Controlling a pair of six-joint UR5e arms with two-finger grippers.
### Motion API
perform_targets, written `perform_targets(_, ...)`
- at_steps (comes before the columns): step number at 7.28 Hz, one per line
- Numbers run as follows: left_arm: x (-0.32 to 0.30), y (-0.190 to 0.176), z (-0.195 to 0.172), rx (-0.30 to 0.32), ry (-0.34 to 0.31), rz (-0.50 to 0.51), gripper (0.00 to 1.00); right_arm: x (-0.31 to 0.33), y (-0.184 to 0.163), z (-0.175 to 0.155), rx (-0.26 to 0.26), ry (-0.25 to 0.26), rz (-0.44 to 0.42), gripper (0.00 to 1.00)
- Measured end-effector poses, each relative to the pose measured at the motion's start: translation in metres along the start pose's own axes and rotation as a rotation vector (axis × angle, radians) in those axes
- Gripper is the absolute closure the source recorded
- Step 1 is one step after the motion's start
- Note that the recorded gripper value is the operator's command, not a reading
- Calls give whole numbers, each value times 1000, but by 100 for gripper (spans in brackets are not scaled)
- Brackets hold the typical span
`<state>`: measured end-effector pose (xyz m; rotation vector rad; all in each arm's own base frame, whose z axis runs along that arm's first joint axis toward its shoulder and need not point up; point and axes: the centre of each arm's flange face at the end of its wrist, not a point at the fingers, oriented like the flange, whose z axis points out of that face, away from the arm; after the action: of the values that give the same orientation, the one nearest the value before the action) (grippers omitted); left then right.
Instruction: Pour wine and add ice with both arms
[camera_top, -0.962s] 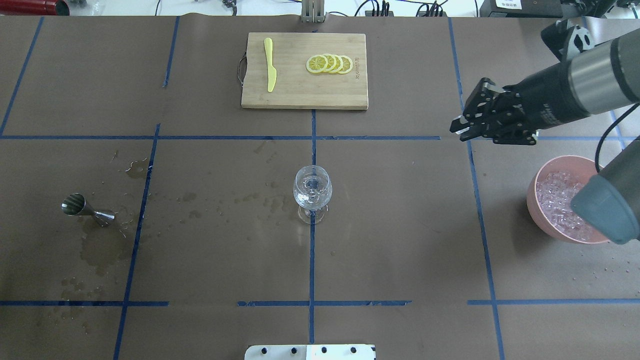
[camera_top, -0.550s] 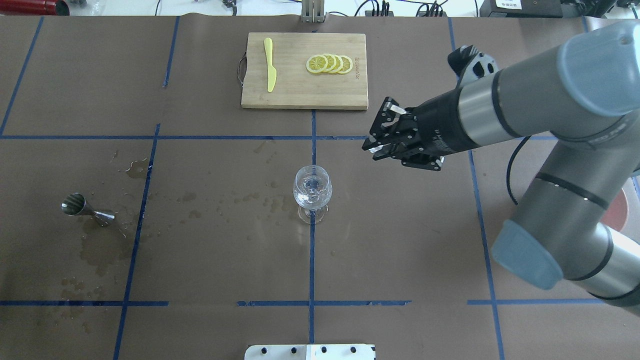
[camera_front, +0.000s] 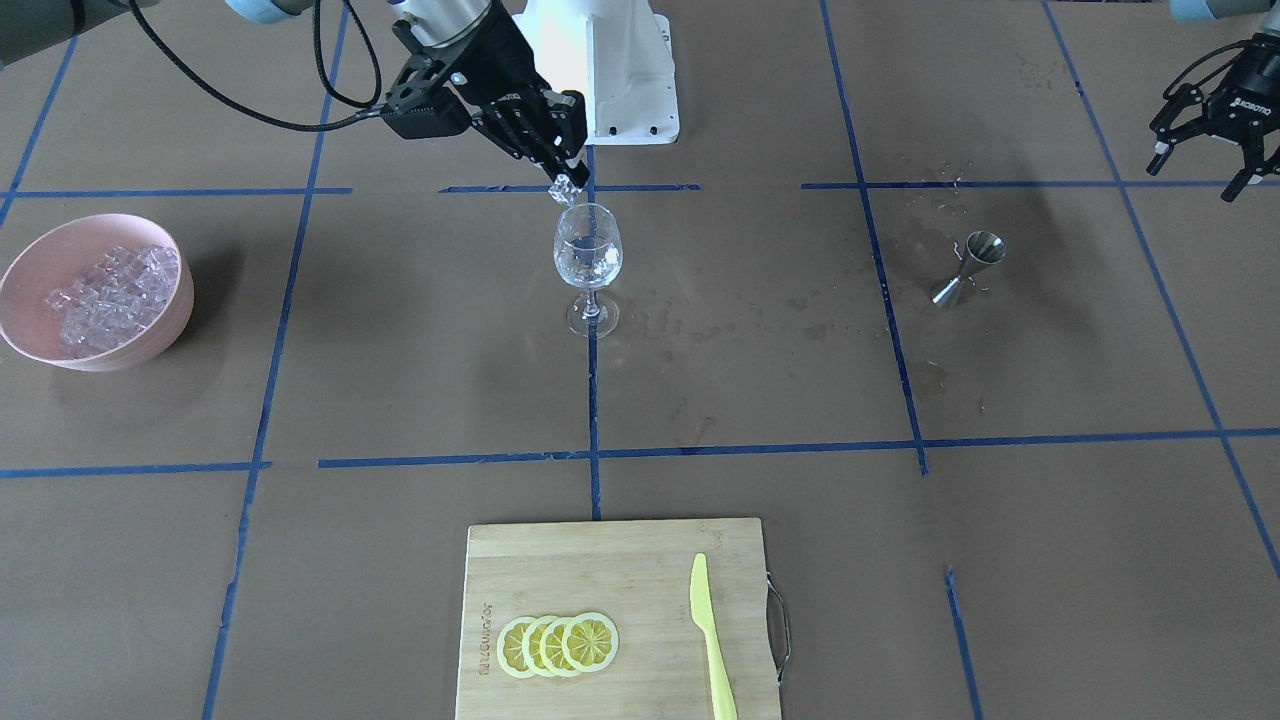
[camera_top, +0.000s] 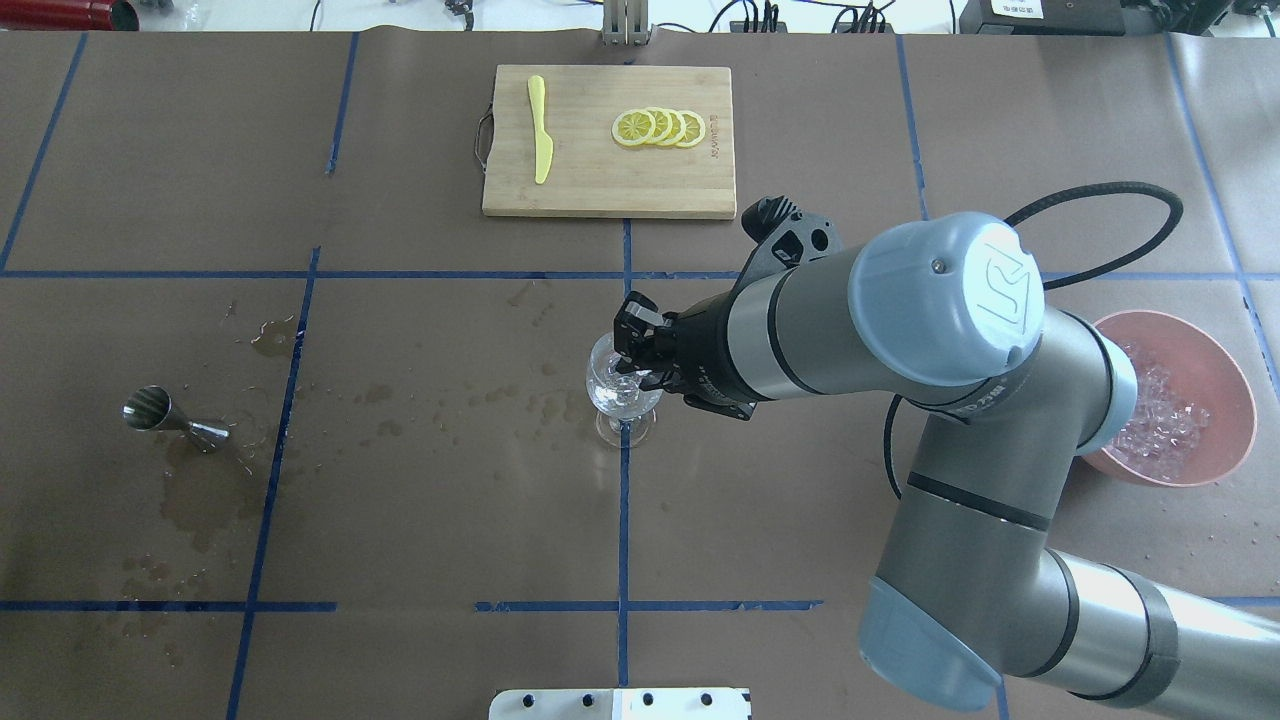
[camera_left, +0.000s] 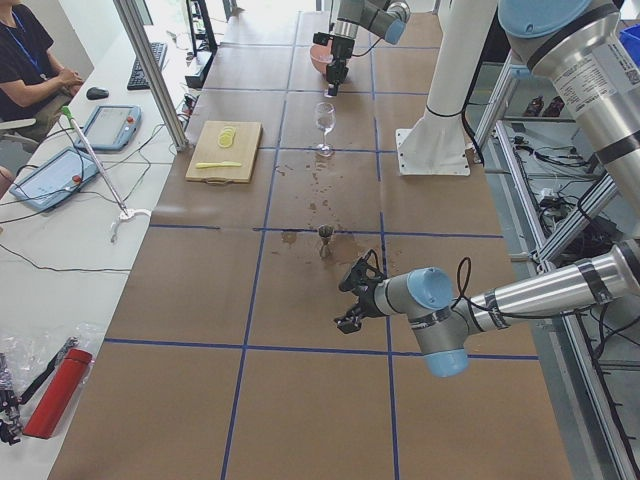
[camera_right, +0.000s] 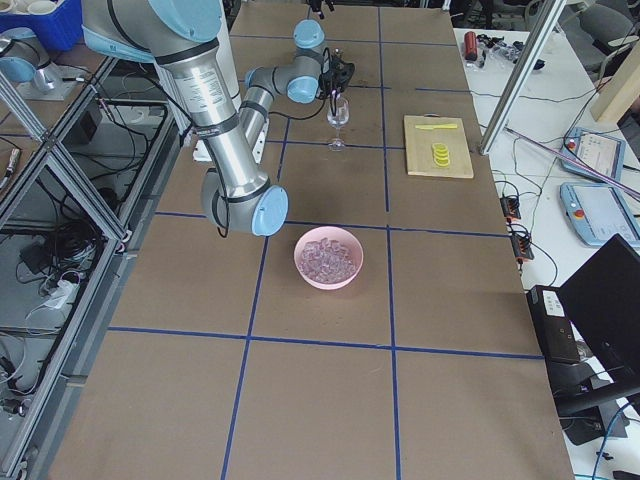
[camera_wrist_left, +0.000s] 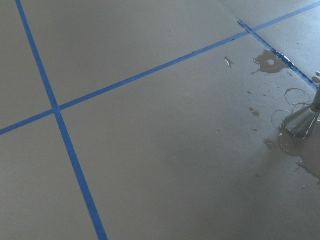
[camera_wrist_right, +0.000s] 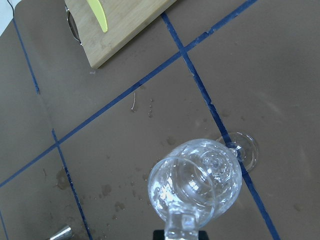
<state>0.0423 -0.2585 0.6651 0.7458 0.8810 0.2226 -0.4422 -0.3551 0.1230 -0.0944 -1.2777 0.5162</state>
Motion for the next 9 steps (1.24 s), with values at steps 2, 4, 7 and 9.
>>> perform_targets(2,-2,0,-2,6,-6,-12,0,0,4,6,-2,6,-2,100)
perform_targets(4,-2,0,-2,8,-8,-15,0,-3,4,11,-1,13,-2,100)
perform_targets(7,-2,-1,-2,9,-8,-16,0,-7,3,16,12,12,-10,85)
perform_targets(9,-2,-1,-2,10,-8,-15,0,-8,1,16,21,7,-12,32)
